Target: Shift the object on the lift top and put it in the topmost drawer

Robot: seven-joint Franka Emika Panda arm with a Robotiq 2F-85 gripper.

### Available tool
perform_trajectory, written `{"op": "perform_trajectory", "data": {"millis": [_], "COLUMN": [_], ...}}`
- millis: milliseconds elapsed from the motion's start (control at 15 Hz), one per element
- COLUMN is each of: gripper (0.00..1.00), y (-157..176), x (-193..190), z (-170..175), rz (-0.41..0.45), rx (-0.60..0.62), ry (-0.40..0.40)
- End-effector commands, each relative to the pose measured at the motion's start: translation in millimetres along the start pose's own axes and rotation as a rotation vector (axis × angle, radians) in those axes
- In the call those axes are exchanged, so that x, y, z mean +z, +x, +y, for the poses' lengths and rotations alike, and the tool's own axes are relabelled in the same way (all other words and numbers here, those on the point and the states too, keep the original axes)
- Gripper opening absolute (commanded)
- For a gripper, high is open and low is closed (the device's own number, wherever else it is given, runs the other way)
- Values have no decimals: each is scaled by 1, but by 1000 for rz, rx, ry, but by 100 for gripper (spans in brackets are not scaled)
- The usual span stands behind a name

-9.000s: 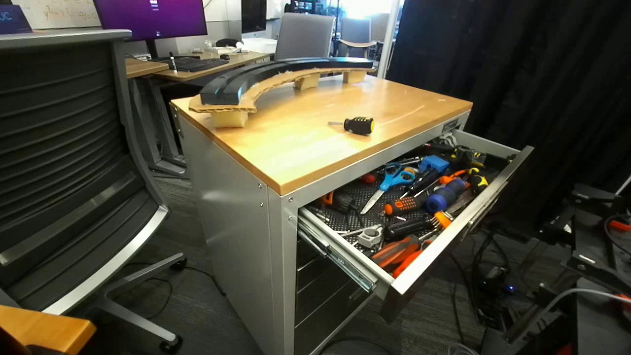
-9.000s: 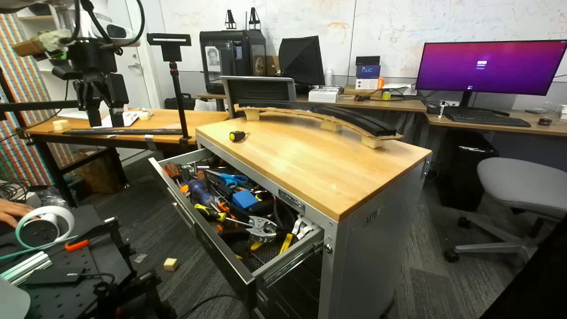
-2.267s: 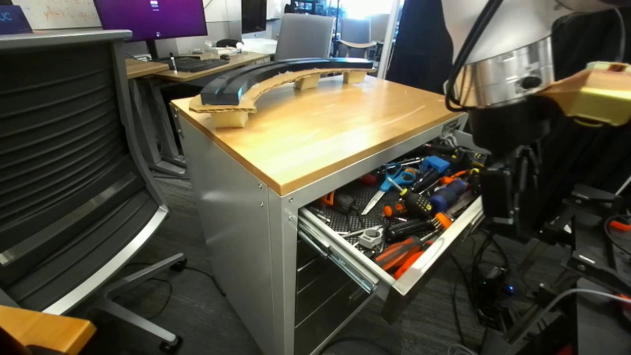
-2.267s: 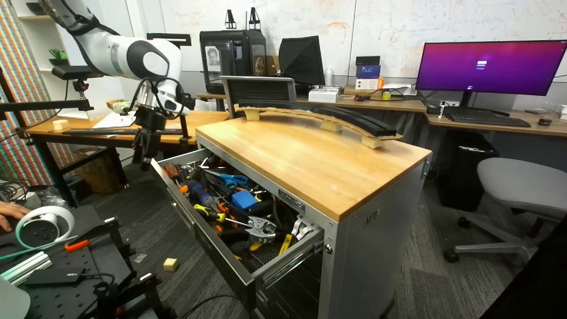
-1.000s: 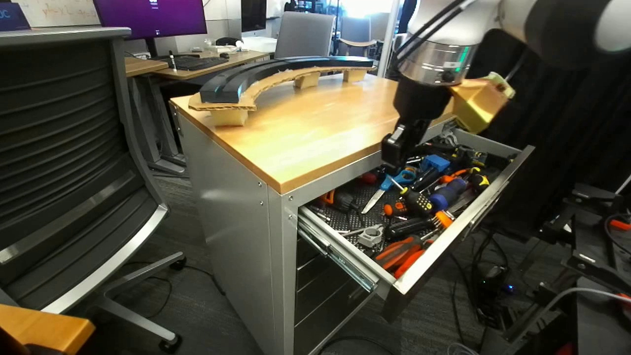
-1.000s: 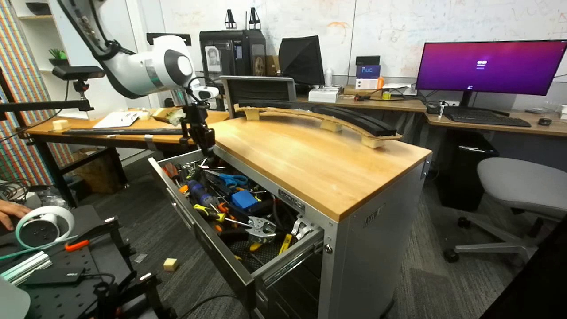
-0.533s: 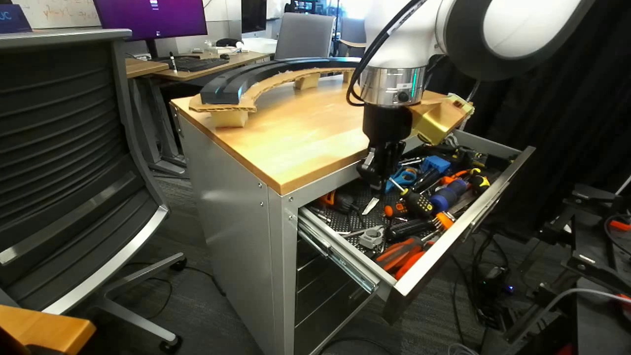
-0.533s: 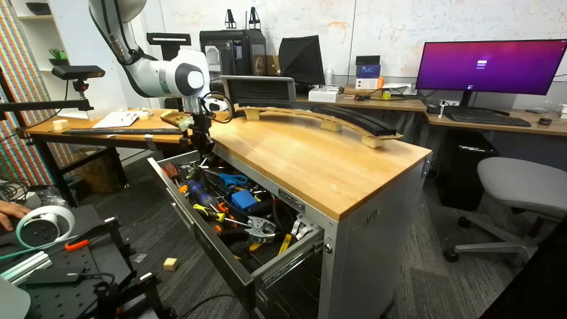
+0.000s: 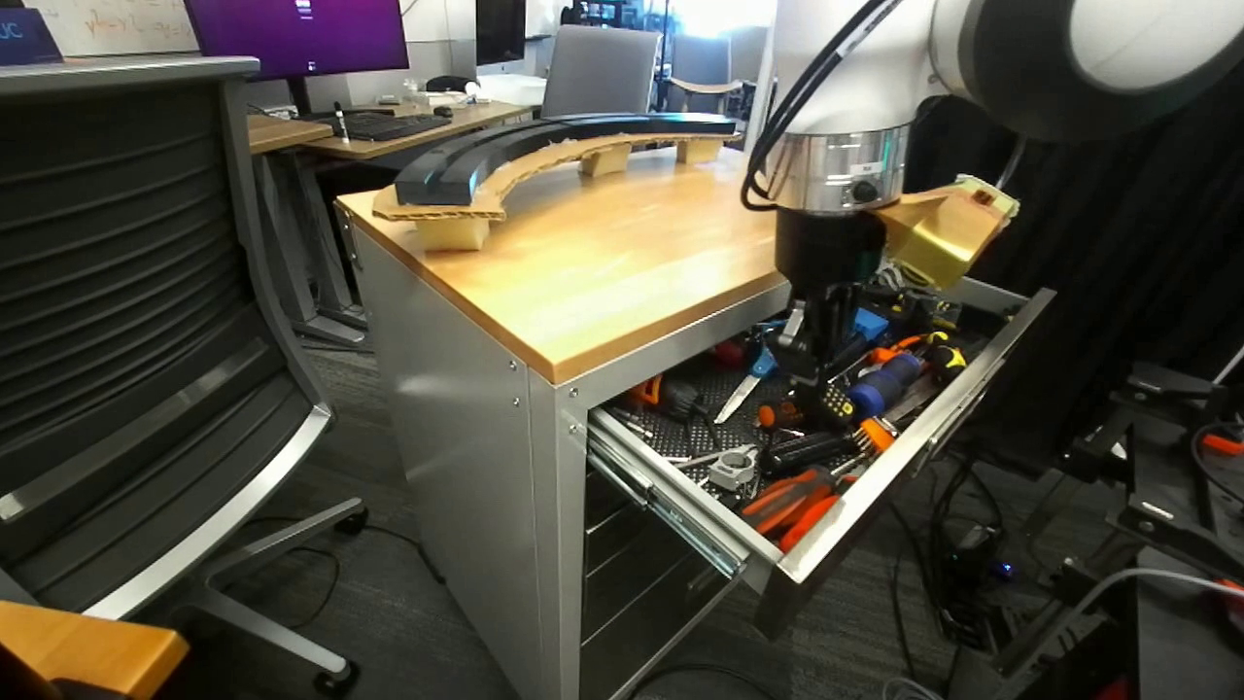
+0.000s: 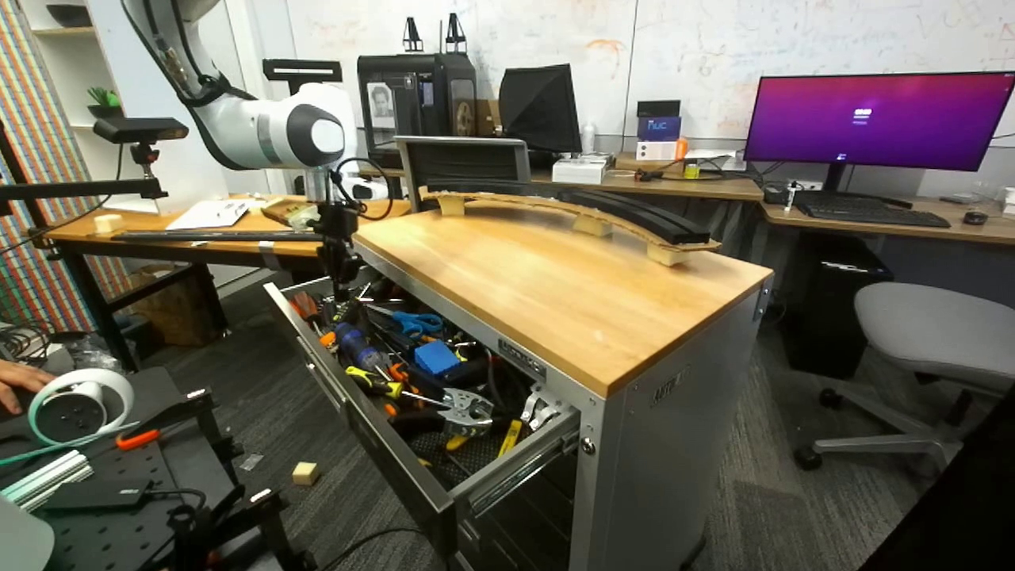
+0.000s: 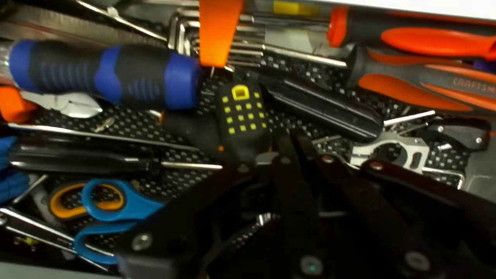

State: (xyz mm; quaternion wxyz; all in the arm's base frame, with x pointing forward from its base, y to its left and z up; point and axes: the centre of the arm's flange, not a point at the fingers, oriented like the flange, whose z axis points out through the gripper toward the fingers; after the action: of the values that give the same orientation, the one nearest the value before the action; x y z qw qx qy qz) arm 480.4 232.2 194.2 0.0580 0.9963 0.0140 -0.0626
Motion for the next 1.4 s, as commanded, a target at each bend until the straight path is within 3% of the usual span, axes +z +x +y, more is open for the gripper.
{"op": "perform_trajectory", "data": {"millis": [0, 333, 800, 1133, 1333], "gripper": [8, 8, 9, 8, 8], "y": [-36, -41, -16, 37, 56], "x": [7, 20, 15, 9, 7], "z": [19, 15, 3, 13, 16], "rz": [21, 148, 351, 401, 381], "rx": [32, 78, 164, 259, 275], "ry": [-25, -103, -251, -320, -326]}}
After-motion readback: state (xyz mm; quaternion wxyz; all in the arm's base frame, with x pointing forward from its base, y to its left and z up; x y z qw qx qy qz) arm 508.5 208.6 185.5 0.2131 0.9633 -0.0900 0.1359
